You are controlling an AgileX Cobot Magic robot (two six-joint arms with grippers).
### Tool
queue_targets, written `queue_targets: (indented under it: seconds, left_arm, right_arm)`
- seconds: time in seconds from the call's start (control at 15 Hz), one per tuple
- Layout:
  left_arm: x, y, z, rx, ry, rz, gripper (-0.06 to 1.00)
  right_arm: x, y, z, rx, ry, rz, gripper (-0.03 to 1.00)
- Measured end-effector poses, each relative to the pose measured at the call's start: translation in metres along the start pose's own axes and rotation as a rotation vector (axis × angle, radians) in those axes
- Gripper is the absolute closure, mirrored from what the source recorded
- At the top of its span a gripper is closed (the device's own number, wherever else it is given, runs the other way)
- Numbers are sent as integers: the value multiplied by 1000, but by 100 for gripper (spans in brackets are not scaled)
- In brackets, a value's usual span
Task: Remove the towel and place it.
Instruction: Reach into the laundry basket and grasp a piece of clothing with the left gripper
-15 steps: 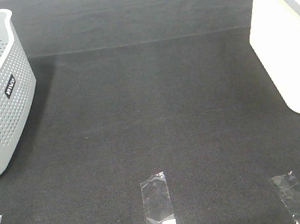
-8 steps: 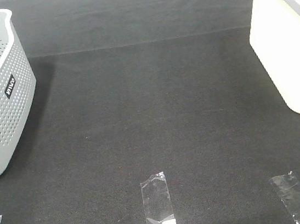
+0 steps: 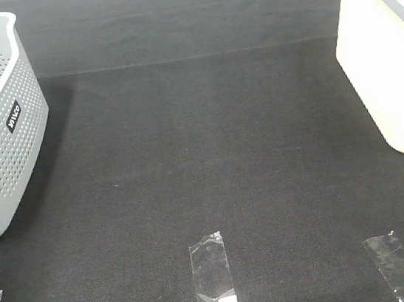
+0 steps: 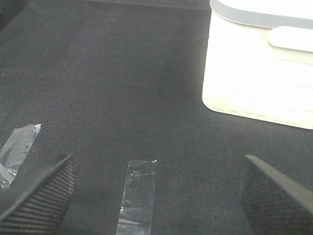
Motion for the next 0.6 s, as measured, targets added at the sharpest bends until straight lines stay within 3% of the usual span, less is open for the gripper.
queue_targets:
  seconds: [0.27,0.6]
  left_arm:
    - [70,-9,4,-49,-31,162,40]
    - [149,-31,6,-84,-54,257,40]
  right_arm:
    - [0,0,0,0,0,0,12]
    - [0,0,0,0,0,0,12]
Point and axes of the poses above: a point on each arm's last joint axis where the gripper is mounted, x pointing out along that axis toward the gripper, z along the wrist's bending axis when the last joint is at zero, y = z × x, the point moved 7 cm from there along x, pointing out along that axis toward the gripper, and after that the axes turned 7 degrees about x, right-handed, at the moved point
